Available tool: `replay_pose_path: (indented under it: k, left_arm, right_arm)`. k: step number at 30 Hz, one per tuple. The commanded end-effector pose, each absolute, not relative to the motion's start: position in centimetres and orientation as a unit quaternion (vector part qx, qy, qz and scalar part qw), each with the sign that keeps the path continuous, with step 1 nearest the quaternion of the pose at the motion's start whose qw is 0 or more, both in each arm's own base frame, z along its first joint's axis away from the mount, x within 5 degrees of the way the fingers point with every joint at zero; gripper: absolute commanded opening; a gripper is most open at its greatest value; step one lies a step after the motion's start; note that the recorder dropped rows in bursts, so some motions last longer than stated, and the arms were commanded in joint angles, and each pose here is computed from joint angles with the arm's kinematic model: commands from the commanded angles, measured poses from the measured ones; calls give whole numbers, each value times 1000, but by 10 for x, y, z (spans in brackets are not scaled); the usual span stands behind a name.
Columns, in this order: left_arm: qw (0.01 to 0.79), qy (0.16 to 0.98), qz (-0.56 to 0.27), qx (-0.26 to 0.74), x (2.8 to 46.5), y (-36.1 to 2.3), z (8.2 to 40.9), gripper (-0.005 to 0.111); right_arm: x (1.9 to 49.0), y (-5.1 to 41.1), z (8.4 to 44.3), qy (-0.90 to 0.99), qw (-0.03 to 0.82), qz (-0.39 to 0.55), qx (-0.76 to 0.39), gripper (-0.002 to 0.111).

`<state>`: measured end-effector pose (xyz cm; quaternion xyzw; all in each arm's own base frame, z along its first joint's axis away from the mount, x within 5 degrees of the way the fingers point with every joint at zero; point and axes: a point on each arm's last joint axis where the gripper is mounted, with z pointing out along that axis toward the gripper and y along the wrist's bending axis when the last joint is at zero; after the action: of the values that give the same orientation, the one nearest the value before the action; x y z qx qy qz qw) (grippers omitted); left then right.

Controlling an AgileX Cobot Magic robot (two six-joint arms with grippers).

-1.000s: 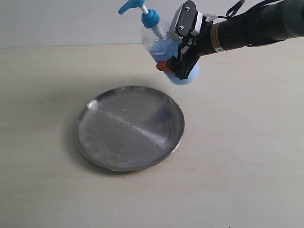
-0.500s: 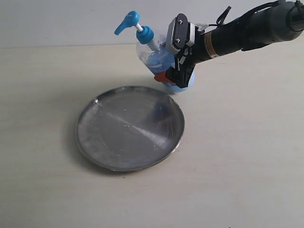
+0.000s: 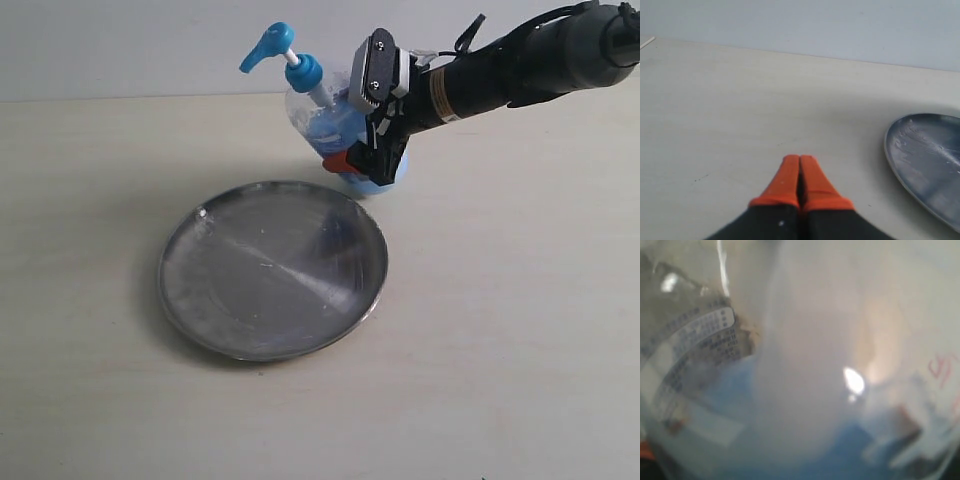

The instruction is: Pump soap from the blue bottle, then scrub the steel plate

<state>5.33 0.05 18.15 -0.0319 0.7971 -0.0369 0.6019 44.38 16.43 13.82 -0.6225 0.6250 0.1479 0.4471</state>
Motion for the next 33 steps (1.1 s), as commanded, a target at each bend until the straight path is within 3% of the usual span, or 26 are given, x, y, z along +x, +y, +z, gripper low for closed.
replay_pose_path:
  k: [1, 19, 33]
  left_arm:
    - [606, 794, -37, -34, 53, 1, 181, 0]
    - [603, 796, -38, -33, 53, 1, 181, 0]
    - [605, 795, -50, -17, 73, -4, 255, 0]
  right_arm:
    - [444, 168, 146, 617, 460, 167, -617, 0]
    - [443, 169, 146, 614, 460, 174, -618, 0]
    - [445, 168, 144, 626, 466, 182, -599, 0]
